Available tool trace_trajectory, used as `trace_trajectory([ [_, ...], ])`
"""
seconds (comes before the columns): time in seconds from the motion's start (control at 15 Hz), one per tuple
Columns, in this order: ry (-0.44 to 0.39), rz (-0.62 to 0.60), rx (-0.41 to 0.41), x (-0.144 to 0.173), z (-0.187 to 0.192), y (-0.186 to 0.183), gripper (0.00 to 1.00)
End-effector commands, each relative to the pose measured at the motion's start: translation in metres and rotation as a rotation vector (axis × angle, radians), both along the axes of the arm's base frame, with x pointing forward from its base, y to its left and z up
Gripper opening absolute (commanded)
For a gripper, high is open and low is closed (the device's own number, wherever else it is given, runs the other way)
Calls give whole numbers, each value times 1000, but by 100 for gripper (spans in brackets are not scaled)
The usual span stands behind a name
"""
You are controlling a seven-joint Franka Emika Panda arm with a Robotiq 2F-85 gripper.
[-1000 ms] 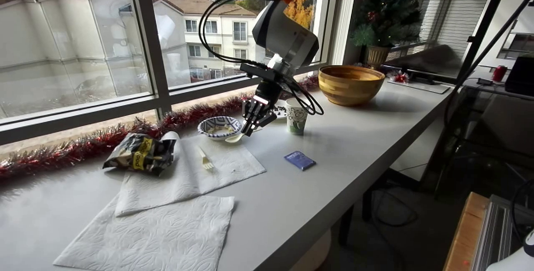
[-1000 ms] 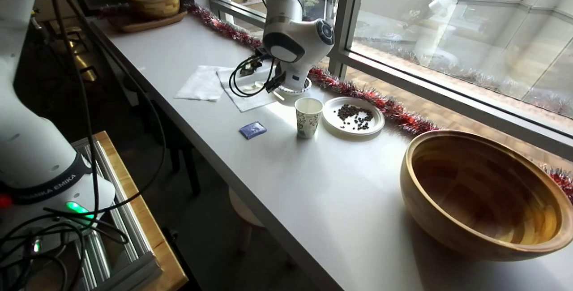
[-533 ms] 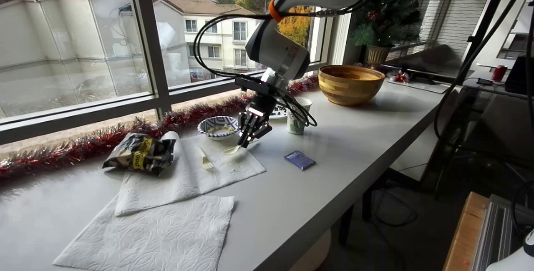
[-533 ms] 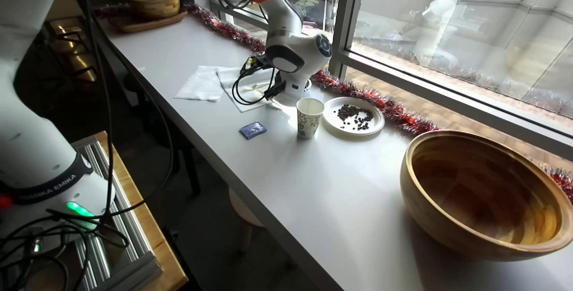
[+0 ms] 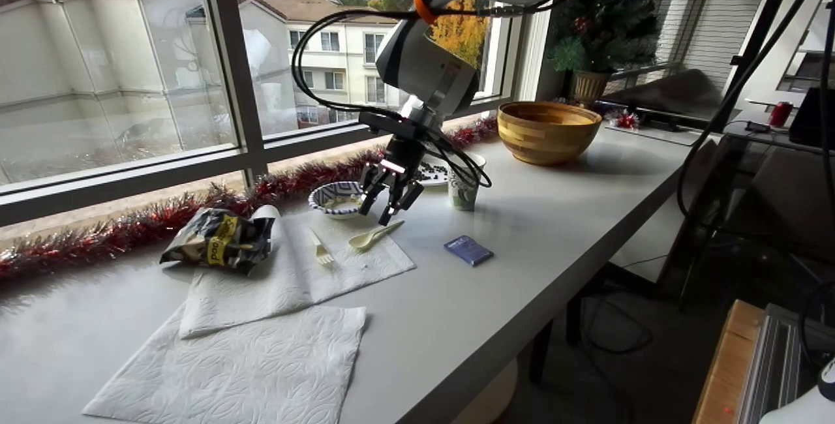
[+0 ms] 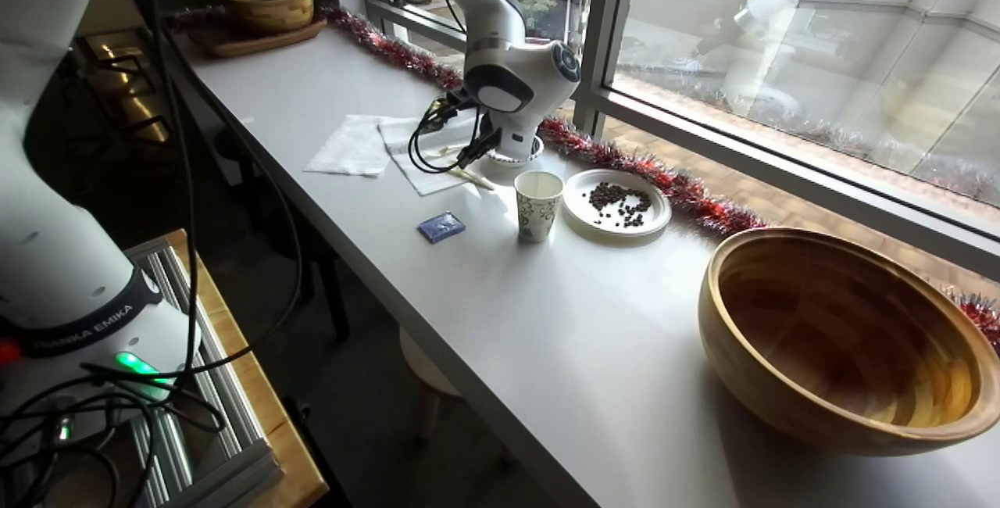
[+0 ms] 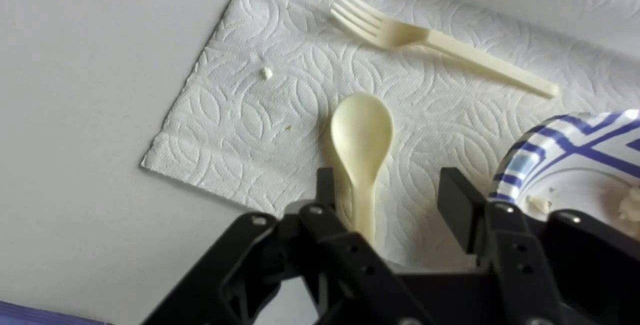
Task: Use the spoon to transfer some of the white contents to the cup
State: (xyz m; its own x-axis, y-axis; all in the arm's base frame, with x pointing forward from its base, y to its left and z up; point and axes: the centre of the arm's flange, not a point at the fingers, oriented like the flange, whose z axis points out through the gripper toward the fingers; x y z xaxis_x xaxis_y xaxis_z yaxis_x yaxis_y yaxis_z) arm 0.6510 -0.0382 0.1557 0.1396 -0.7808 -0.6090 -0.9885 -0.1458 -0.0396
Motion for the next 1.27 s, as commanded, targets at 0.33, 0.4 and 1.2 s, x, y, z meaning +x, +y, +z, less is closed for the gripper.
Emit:
trace_trajectory([
  [0.33,-100,317,-315,-14,126,45,100],
  [0.4,-120,356,-359,-15,142,51,100],
  [1.2,-226,620,-569,-31,249,100,100],
])
